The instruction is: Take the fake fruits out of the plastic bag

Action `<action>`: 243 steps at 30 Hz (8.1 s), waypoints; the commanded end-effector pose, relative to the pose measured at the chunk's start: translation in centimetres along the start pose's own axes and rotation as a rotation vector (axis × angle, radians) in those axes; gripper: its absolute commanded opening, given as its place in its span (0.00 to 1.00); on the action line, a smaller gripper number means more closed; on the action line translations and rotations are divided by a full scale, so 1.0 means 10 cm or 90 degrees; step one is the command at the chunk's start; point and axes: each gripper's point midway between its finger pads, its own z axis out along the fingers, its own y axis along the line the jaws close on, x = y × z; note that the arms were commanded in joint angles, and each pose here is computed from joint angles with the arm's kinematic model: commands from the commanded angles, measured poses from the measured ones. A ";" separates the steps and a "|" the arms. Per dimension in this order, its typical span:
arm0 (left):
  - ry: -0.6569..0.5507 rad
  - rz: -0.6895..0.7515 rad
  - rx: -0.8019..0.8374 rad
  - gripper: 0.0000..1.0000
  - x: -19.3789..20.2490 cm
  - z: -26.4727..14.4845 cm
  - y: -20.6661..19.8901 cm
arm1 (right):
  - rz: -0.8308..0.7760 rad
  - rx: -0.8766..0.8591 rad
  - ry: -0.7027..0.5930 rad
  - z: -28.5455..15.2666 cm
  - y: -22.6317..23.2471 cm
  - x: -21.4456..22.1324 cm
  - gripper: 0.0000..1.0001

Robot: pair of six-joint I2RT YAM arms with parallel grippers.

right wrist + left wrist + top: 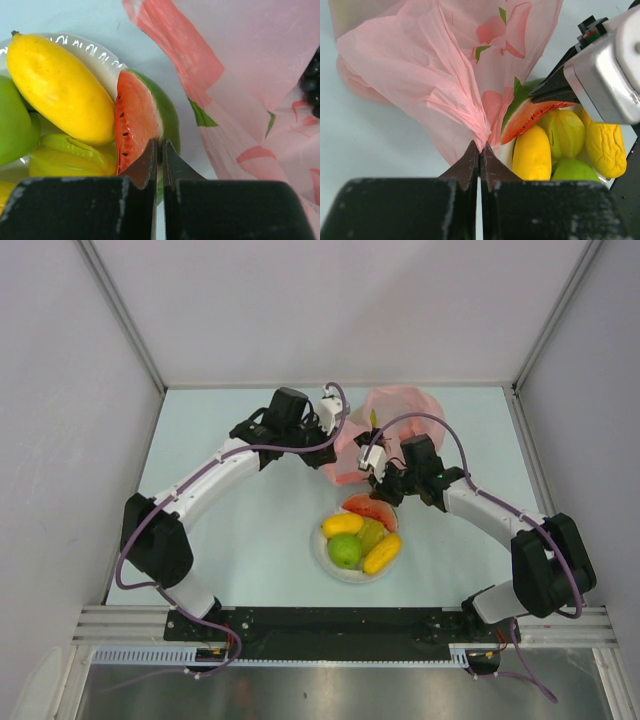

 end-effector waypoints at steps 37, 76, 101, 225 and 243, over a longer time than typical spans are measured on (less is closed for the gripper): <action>-0.024 0.020 -0.005 0.00 -0.07 -0.09 -0.03 | 0.051 0.027 -0.044 -0.06 -0.28 -0.01 0.00; -0.009 0.026 -0.002 0.00 -0.04 -0.03 -0.03 | 0.128 -0.096 -0.084 0.01 -0.08 -0.19 0.50; -0.094 0.075 0.047 0.00 -0.52 -0.52 -0.34 | 0.216 0.427 -0.216 0.10 -2.20 -0.61 0.90; -0.147 0.243 -0.087 0.38 -0.98 -0.18 -0.35 | 0.594 0.026 -0.347 -0.69 -1.33 -1.51 0.31; -0.135 0.219 -0.065 0.23 -1.00 0.06 -0.35 | 0.599 0.026 -0.351 -0.70 -1.24 -1.45 0.31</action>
